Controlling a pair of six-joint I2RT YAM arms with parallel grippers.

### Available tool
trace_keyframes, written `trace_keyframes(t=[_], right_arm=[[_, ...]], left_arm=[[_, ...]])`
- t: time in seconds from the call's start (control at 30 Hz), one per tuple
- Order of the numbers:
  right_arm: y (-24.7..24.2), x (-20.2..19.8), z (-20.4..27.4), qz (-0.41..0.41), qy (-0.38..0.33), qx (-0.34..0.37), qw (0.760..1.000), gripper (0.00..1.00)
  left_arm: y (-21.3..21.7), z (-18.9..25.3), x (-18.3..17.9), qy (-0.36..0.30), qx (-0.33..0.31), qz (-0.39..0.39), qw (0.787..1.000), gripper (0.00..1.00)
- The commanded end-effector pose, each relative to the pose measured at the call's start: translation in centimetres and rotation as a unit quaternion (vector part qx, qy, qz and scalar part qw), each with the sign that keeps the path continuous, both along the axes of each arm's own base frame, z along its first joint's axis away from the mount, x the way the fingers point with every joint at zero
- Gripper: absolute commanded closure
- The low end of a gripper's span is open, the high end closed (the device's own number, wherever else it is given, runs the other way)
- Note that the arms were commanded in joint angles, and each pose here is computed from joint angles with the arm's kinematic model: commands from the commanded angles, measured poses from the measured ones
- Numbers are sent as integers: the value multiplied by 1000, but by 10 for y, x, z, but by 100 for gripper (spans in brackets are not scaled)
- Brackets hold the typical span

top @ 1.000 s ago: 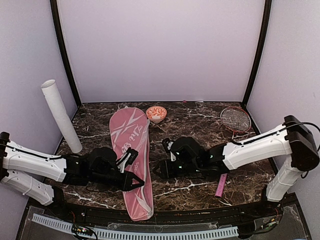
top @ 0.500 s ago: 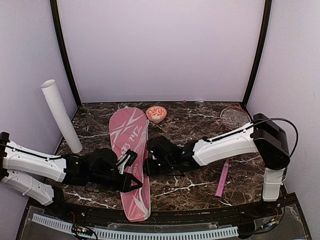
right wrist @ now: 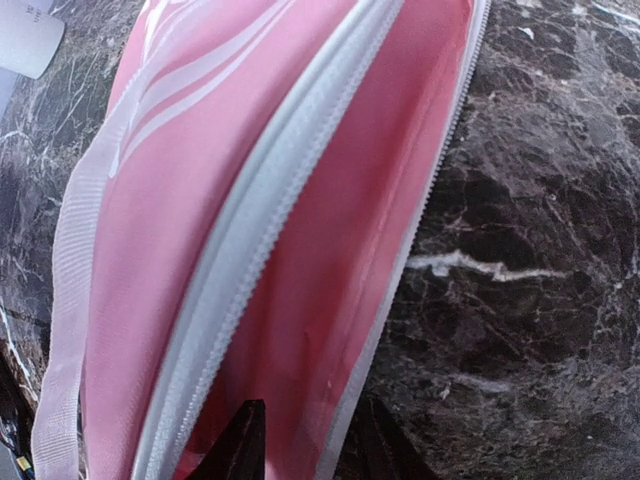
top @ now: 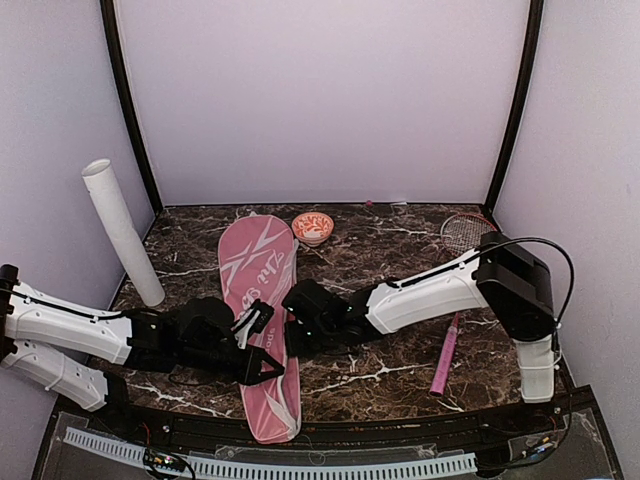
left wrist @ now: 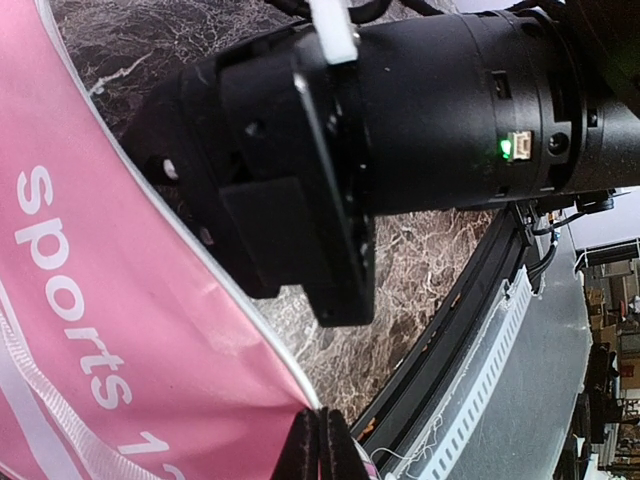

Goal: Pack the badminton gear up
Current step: Adjust the racket in the racket bag.

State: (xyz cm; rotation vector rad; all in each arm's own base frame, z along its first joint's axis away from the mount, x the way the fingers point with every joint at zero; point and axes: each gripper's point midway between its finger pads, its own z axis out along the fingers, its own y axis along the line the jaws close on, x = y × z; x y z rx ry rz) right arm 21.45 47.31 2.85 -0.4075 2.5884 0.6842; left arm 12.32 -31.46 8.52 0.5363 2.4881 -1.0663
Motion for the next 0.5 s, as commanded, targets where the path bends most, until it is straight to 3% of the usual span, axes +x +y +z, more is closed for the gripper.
trace_keyframes(t=[0.0, 0.07, 0.13, 0.47], right_arm=[[9, 6, -8, -5, 8, 8, 1000, 76], [7, 8, -10, -14, 11, 8, 1000, 91], [2, 12, -4, -26, 8, 14, 1000, 100], [-25, 20, 79, -33, -61, 60, 996, 100]], left_arm=[[2, 3, 0, -10, -5, 2, 1000, 100], [4, 3, 1, -12, -2, 5, 1000, 100], [6, 5, 3, -17, 1, 10, 1000, 100], [21, 15, 13, -41, 12, 46, 998, 100]])
